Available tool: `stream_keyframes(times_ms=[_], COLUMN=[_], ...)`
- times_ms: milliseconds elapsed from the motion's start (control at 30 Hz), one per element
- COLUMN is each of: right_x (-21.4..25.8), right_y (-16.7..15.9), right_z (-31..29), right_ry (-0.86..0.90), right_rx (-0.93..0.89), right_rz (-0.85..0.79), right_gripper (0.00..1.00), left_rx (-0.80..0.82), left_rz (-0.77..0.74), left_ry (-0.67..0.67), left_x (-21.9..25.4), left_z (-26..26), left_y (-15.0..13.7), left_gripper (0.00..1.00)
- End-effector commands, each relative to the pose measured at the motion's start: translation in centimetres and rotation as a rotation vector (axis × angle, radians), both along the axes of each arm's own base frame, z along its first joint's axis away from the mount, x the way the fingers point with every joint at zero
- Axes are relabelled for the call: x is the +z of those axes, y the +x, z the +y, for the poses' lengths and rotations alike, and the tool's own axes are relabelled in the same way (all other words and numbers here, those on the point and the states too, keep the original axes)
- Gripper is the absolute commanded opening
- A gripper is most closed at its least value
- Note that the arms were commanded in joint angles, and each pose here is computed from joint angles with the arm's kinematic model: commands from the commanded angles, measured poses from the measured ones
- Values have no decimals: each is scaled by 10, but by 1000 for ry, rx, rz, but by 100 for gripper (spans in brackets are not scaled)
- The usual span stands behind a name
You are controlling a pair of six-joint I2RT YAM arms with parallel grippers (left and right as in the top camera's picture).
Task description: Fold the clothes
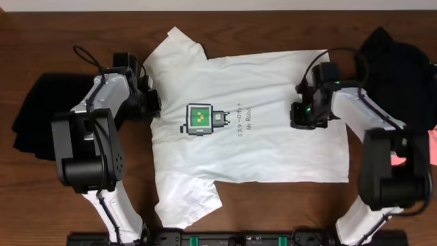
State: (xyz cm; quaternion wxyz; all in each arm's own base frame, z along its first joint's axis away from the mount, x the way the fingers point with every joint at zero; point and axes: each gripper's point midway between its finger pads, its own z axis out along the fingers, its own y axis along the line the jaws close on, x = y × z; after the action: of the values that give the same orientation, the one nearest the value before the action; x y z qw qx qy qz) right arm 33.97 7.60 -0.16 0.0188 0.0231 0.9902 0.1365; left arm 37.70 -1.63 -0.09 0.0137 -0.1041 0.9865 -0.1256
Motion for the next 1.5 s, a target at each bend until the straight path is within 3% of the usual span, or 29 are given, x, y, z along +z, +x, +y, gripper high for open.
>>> stream_keyframes(times_ms=[0, 233, 333, 600, 900, 1033, 1100, 1167, 1267, 1467], right_x=[-19, -25, -23, -23, -23, -22, -17, -6, 19, 73], right_y=[-6, -6, -6, -6, -13, -16, -13, -8, 1, 4], right_z=[-13, -59, -77, -80, -90, -80, -67, -60, -53, -49], right_ry=[-95, -335, -414, -405, -405, -346, -271, -224, -182, -149], right_rx=[-23, -74, -109, -107, -128, -114, -75, -65, -70, -98], right_rz=[46, 47, 49, 49, 85, 100, 83, 46, -30, -157], right_gripper=[2, 1, 1, 1, 3, 19, 30, 36, 47, 57], left_rx=[-4, 42, 73, 98, 96, 97, 97, 97, 98, 69], left_rz=[39, 141, 102, -84, 20, 17, 17, 24, 44, 95], left_ry=[-3, 0, 19, 40, 29, 56, 61, 74, 70, -18], left_x=[0, 17, 27, 44, 42, 41, 41, 41, 41, 41], left_z=[0, 17, 32, 45, 41, 46, 47, 49, 48, 21], left_y=[-12, -31, -25, 12, -13, -13, -13, -14, -19, -32], left_gripper=[6, 6, 6, 7, 8, 17, 29, 33, 34, 34])
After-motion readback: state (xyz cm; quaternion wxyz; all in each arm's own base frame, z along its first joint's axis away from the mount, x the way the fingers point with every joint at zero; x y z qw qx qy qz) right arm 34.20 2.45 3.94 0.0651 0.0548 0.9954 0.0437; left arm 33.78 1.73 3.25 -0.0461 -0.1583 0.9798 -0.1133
